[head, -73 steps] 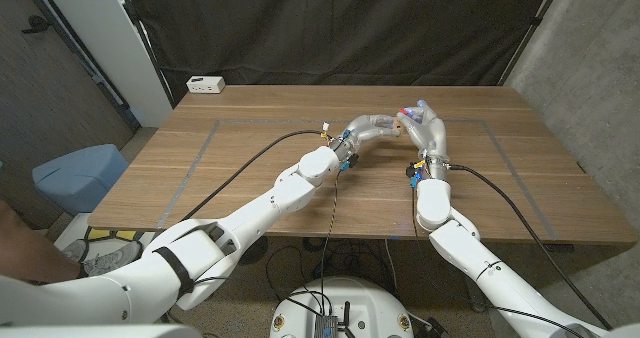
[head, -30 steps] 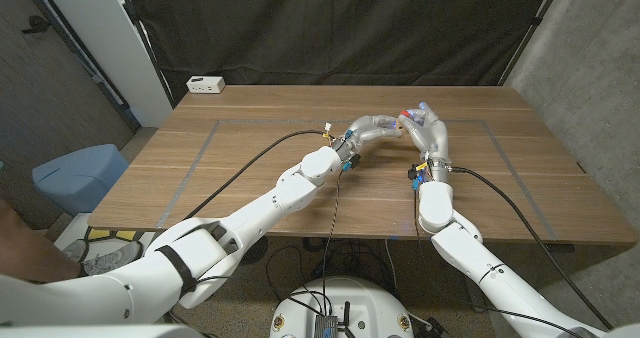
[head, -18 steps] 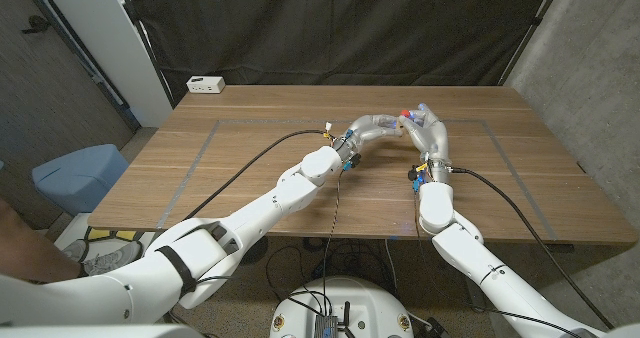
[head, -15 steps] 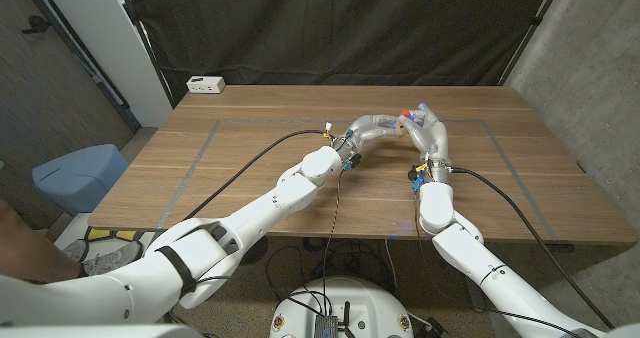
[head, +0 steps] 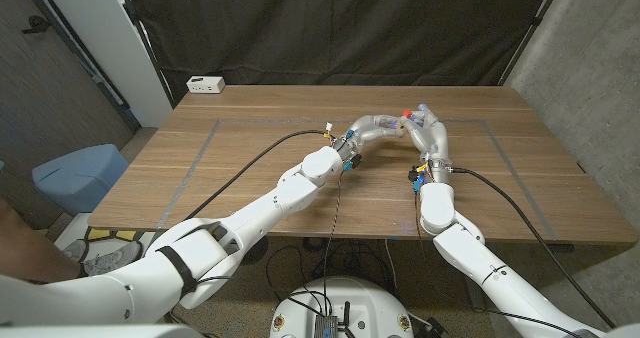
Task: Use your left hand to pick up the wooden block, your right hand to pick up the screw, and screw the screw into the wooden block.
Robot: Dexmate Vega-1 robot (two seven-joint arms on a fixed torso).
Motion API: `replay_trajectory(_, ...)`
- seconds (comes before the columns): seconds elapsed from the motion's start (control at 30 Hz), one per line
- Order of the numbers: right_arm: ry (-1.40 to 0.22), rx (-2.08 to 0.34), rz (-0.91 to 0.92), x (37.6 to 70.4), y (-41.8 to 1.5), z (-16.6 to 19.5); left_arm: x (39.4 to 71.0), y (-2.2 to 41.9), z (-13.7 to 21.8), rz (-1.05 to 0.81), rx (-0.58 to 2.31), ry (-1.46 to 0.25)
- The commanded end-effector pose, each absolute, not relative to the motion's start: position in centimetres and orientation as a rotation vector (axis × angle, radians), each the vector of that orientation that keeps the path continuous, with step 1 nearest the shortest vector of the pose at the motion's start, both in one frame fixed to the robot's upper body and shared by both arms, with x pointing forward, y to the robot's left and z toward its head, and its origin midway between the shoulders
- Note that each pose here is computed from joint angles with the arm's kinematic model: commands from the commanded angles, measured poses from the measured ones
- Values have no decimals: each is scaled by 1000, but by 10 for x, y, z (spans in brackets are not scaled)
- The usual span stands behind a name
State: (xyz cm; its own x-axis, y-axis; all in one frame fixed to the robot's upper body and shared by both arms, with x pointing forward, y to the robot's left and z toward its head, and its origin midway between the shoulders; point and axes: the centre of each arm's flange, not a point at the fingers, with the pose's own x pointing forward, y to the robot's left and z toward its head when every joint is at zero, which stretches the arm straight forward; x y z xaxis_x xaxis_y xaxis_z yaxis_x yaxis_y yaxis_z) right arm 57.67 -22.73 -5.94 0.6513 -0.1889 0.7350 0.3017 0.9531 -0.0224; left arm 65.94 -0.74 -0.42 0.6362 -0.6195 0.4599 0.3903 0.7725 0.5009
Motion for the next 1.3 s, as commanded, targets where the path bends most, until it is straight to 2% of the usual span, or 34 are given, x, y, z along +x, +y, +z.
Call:
replay_trajectory(0.03, -816, -151, -275, 576, -228, -60, 660, -8, -4, -592, 374, -661)
replay_trajectory(1.3, -801, -177, -226, 578, -226, -56, 661, -6, -3, -593, 367, -664)
